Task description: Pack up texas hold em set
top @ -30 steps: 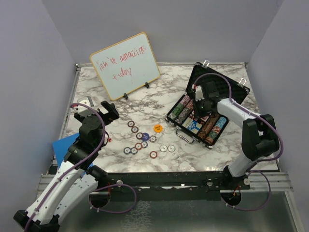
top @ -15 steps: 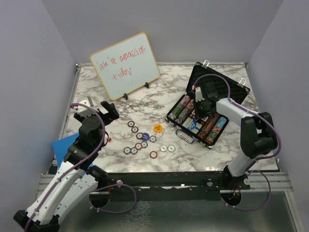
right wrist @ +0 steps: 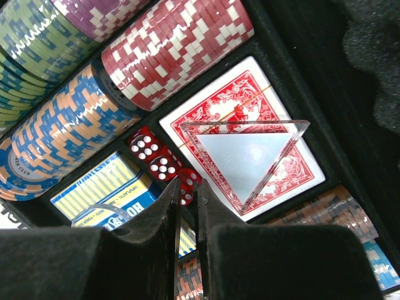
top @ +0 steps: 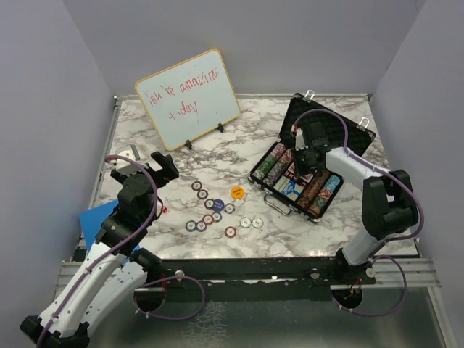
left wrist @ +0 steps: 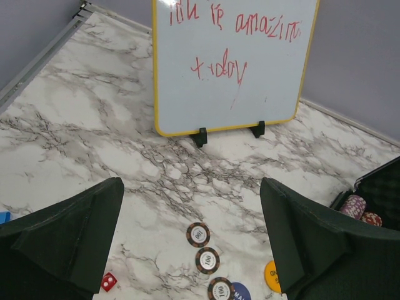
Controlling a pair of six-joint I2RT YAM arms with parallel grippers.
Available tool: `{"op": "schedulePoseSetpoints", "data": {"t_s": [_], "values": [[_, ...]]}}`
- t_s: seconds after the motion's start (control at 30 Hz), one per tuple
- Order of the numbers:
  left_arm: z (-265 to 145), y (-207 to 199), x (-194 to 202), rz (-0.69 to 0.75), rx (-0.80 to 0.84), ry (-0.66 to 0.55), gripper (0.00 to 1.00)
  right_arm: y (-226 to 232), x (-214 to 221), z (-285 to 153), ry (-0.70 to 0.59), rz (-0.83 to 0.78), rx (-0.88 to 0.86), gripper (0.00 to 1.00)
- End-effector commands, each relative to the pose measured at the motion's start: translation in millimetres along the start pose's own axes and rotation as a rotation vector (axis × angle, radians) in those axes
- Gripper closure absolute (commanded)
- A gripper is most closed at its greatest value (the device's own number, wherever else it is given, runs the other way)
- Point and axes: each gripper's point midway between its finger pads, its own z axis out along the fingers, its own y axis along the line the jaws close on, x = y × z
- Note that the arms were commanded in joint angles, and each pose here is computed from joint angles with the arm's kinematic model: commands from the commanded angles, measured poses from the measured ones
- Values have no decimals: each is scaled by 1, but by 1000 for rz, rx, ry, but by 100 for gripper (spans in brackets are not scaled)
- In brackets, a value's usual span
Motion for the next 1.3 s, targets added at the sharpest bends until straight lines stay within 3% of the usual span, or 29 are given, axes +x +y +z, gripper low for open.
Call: {"op": "schedulePoseSetpoints", "data": {"t_s": [0.0, 0.33, 0.73, 0.97, 1.27], "values": [[-1, -2, -2, 1, 19, -6, 1, -14, -14, -5, -57, 10, 76, 84], [-1, -2, -2, 1, 18, -7, 1, 13, -18, -17, -71, 112, -50, 73], [-1, -3, -2, 1, 19, -9, 1, 13, -1, -13, -26, 135, -47, 71], [-1, -3, -2, 2, 20, -8, 1, 15, 12, -1, 38, 106, -66, 64], [-1, -3, -1, 1, 22, -6, 1, 25, 23, -1, 85, 103, -119, 78]]}}
